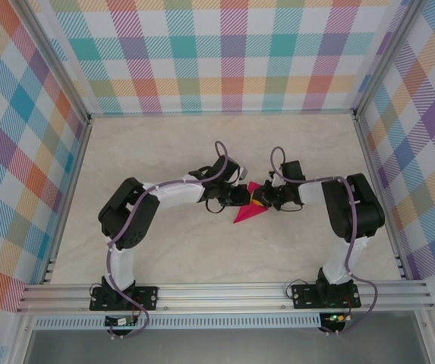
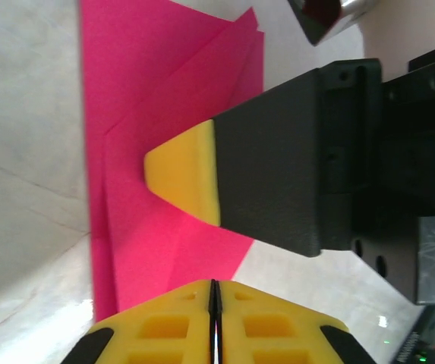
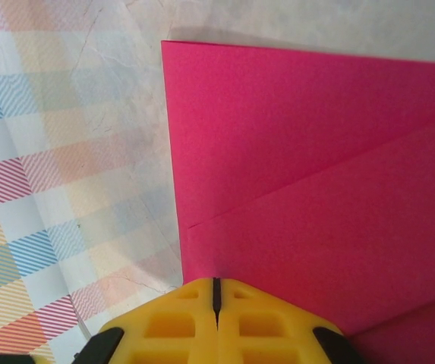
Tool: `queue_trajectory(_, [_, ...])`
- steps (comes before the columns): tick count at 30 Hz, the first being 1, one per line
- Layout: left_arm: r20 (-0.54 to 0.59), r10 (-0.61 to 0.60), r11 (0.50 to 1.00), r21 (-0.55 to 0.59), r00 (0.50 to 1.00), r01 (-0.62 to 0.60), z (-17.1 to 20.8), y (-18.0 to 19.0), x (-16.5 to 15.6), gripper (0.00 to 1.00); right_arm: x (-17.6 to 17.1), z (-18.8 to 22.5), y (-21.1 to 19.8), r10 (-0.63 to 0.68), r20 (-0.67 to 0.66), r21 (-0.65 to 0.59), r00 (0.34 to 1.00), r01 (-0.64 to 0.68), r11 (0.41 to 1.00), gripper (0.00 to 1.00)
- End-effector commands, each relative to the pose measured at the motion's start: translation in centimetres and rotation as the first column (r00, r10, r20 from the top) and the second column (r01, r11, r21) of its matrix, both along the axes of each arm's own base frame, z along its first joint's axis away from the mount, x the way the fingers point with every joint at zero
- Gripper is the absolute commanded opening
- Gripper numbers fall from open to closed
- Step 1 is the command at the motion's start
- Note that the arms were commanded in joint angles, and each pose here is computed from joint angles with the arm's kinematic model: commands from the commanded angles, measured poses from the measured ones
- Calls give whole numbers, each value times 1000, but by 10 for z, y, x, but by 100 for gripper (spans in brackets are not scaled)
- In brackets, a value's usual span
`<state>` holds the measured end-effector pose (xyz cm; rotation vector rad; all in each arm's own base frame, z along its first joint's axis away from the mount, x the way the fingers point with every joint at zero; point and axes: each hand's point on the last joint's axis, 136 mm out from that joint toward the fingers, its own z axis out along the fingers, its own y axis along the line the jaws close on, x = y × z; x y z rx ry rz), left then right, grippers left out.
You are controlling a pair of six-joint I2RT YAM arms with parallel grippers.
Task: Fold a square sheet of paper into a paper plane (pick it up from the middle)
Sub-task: Fourth fold the wing at the center of the table.
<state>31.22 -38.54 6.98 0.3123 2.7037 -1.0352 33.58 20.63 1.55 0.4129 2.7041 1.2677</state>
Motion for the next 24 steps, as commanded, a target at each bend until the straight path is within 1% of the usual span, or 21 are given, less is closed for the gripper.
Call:
queue_trajectory(1, [-80,-4,999,-49,997,0,-3,-4,-8,10,-16,-33,-17,-36,-110,-110,993,24,994,7])
queue_trajectory(3, [-102,-14,999,-46,995,9,-7,-5,-11,10,-16,-34,-17,-38,-114,-113,993,25,993,7])
queue_trajectory(7, [-137,-21,1000,11,990,23,-23,-2,-14,8,-17,-35,-18,-40,-118,-121,992,26,992,7])
queue_trajectory(12, [-135,-29,998,56,990,37,-33,-1,-9,5,-19,-38,-20,-42,-126,-131,991,25,991,7])
queue_trajectory(18, [-151,-24,995,89,988,38,-48,6,-14,5,-19,-40,-21,-45,-134,-141,990,26,990,7])
queue_trajectory(24, [-200,-18,991,124,980,43,-59,19,-29,5,-21,-43,-23,-49,-147,-156,988,26,987,7])
